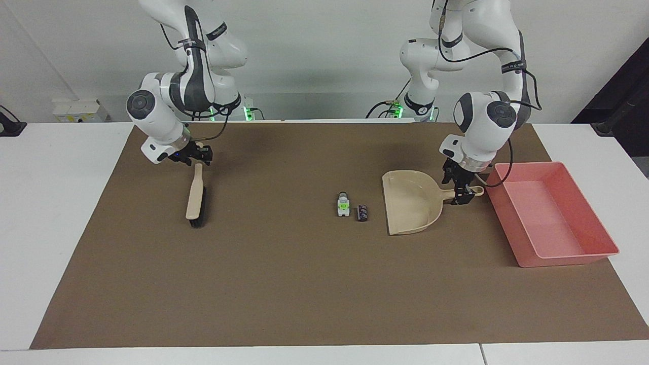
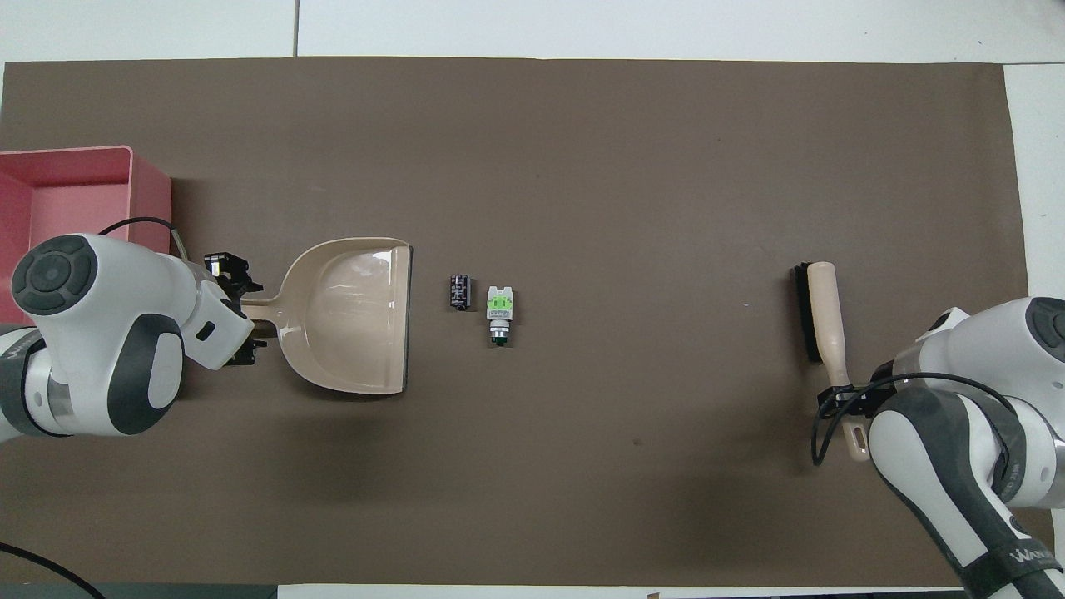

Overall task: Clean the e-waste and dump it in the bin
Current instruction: 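Grasp the dustpan with the left gripper while the right gripper grasps the brush, then lift the brush with the right gripper toward the components beside the dustpan, then sweep the components into the dustpan with the brush in the right gripper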

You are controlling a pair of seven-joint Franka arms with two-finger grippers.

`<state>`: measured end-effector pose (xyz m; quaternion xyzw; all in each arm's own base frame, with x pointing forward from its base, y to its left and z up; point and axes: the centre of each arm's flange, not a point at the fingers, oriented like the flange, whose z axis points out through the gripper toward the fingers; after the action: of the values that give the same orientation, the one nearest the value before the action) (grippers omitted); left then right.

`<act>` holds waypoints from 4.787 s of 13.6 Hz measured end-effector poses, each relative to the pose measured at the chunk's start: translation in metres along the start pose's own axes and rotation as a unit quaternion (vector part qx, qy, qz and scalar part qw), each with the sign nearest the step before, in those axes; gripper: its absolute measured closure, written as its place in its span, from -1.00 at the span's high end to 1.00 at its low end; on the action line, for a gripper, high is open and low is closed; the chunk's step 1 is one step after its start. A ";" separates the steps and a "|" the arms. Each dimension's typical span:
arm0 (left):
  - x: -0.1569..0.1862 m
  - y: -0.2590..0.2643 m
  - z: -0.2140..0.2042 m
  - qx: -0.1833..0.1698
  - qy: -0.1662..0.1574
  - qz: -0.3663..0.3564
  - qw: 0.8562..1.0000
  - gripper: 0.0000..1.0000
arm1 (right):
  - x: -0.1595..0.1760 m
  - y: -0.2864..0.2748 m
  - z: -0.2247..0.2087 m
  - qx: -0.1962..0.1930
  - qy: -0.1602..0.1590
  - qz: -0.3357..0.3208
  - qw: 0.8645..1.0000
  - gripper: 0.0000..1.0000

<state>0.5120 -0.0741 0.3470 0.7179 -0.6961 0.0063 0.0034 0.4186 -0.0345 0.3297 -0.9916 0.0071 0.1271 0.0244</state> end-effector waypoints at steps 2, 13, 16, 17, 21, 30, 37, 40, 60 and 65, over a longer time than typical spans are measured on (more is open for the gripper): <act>0.003 0.000 0.000 0.000 0.000 0.003 1.000 0.22 | 0.000 -0.001 0.000 0.000 0.000 0.001 1.000 -0.30; 0.007 -0.016 -0.034 0.005 -0.023 0.024 0.999 -0.35 | 0.025 -0.113 -0.089 -0.035 -0.046 -0.056 0.997 -0.48; 0.020 -0.023 -0.037 0.019 -0.061 0.069 0.996 -0.35 | 0.021 -0.159 -0.077 -0.024 -0.057 -0.064 0.996 -0.48; 0.027 -0.029 -0.037 0.023 -0.070 0.082 0.994 -0.35 | 0.019 -0.176 -0.073 -0.024 -0.058 -0.056 0.996 -0.48; 0.038 -0.044 -0.031 0.027 -0.091 0.129 0.987 -0.35 | 0.012 -0.233 -0.057 -0.017 -0.055 -0.039 0.998 -0.48; 0.063 -0.041 -0.026 0.036 -0.109 0.179 0.977 -0.35 | 0.021 -0.331 -0.013 -0.005 -0.065 0.002 0.998 -0.48; 0.068 -0.037 -0.023 0.023 -0.113 0.166 0.979 -0.35 | 0.025 -0.384 -0.002 0.022 -0.062 0.008 0.998 -0.48; 0.075 -0.036 -0.021 0.010 -0.119 0.146 0.982 -0.35 | 0.025 -0.398 0.005 0.034 -0.058 0.020 0.998 -0.48; 0.094 -0.037 -0.012 -0.008 -0.128 0.133 0.983 -0.35 | 0.047 -0.515 0.027 0.088 -0.038 0.087 0.992 -0.48; 0.093 -0.037 -0.009 -0.004 -0.127 0.134 0.983 -0.35 | 0.055 -0.570 0.049 0.095 -0.048 0.114 0.988 -0.48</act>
<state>0.5517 -0.1656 0.3576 0.6130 -0.7808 -0.0876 -0.0832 0.4712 0.5367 0.2952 -0.9702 0.1311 0.1749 0.1040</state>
